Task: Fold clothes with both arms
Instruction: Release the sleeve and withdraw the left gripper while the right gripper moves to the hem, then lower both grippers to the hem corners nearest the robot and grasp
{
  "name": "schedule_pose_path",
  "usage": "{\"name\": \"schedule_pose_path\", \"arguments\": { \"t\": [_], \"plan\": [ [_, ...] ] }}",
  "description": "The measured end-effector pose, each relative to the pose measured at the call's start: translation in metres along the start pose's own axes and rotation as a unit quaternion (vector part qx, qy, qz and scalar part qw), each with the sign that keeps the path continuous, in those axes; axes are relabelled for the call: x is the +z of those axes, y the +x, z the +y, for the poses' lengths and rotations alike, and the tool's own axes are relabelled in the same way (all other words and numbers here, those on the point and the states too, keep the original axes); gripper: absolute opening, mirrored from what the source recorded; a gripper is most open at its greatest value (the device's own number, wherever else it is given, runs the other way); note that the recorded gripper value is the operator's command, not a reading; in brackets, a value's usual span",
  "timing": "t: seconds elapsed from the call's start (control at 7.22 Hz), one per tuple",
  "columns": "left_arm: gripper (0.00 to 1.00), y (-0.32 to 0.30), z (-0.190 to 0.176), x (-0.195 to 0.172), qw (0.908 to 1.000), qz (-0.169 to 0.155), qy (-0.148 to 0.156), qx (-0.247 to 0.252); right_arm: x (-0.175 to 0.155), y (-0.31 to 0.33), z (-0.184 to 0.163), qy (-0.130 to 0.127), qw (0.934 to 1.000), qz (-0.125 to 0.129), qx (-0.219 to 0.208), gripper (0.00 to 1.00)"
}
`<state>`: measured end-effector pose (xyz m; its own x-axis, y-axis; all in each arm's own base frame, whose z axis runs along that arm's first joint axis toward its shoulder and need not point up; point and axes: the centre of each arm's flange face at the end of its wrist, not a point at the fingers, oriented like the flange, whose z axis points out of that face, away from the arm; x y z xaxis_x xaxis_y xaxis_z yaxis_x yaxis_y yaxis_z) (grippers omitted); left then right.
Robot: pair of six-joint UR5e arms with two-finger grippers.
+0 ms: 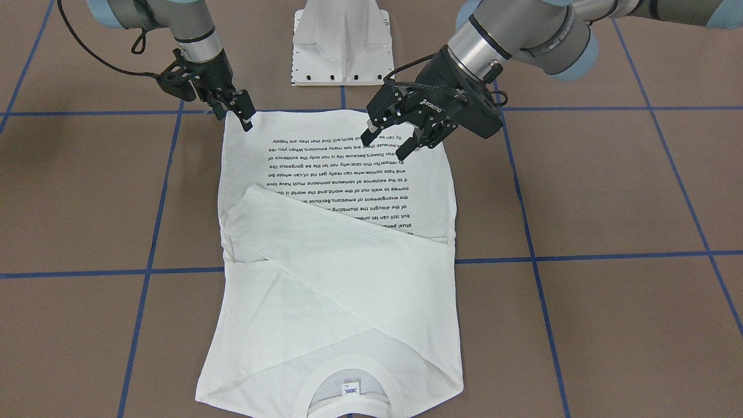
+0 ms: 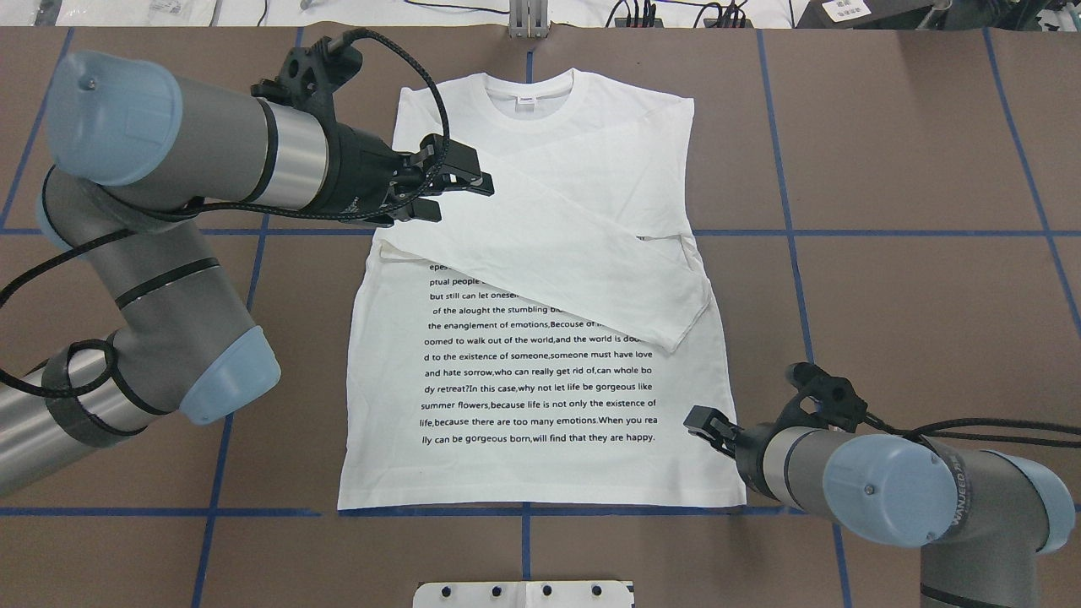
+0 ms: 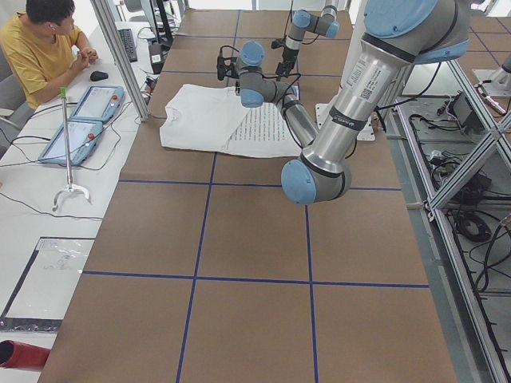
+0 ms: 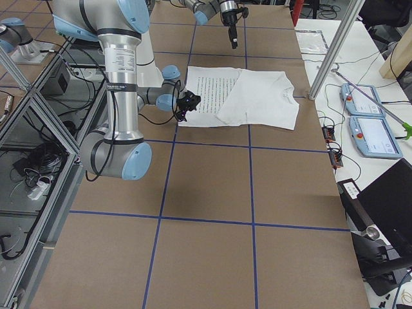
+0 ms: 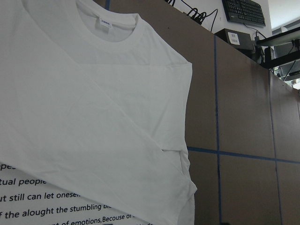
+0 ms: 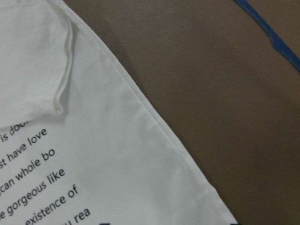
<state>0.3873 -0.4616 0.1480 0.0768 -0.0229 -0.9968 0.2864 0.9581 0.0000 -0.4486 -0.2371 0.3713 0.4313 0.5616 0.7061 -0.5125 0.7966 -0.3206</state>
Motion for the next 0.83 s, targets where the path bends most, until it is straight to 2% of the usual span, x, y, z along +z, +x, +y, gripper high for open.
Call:
{"name": "schedule_pose_path", "arguments": {
  "t": [0.69, 0.83],
  "plan": [
    [0.82, 0.002, -0.002, -0.002, 0.9997, 0.003, 0.024, 0.000, 0.011, 0.023, 0.012, -0.016, 0.9994, 0.030, -0.002, 0.69],
    [0.83, 0.002, -0.002, -0.002, 0.9997, 0.002, 0.024, 0.000, 0.011, 0.025, 0.017, -0.020, 0.9993, 0.033, -0.003, 0.58]
  ]
}}
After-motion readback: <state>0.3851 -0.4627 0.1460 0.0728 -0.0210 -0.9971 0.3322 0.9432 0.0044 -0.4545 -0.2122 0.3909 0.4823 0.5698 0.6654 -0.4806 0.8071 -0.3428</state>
